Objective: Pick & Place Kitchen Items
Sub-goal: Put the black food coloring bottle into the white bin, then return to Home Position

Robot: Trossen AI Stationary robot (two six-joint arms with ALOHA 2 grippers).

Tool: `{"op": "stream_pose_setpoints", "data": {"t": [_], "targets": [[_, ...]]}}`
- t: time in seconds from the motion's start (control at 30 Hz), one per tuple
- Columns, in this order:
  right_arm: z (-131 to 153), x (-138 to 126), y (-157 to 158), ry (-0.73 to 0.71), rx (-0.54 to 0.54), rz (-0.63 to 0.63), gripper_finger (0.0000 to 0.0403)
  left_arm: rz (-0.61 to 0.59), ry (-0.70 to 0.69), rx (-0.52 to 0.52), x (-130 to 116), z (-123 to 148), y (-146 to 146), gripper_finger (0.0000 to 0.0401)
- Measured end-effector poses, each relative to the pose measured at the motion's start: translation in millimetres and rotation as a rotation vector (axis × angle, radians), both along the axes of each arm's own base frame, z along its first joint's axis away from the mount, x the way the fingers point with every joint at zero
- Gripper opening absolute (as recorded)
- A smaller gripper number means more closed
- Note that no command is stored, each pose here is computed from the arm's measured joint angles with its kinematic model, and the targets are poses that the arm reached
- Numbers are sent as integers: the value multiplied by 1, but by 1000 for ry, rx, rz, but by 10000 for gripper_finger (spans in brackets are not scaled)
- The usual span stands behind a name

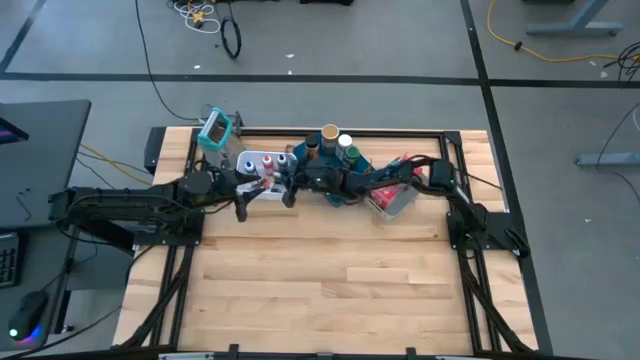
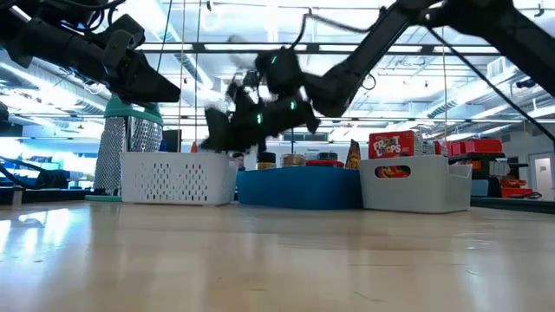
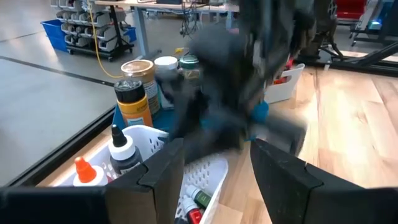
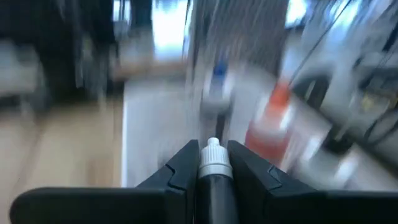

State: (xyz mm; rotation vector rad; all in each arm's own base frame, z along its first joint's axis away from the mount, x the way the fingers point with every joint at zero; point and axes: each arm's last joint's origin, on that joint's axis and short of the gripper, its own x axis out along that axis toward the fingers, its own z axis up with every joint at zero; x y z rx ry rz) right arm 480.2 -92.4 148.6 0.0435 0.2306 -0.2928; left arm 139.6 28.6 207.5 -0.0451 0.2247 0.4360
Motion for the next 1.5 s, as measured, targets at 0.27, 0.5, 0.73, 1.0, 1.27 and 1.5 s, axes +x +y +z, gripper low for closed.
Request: {"op": "stream_pose_setpoints", "data": {"t": [0.27, 0.5, 0.73, 1.0, 1.27, 1.5], "targets": [[-7, 3, -7, 56, -95, 6, 96, -11, 32, -35, -2, -14, -1, 194], [1, 5, -7, -21, -103, 17, 164, -2, 56, -38, -3, -24, -1, 194], [40, -1, -2, -47, -182, 19, 210, -12, 3, -33, -5, -15, -1, 194], [123, -45, 26, 170, -211, 53, 198, -53, -95, 43, -26, 30, -5, 194], [166, -124, 47, 309, -177, 80, 178, -45, -199, 98, -66, 46, -11, 194], [136, -205, 57, 152, -146, 99, 176, -107, -198, 110, -76, 34, -14, 194]]}}
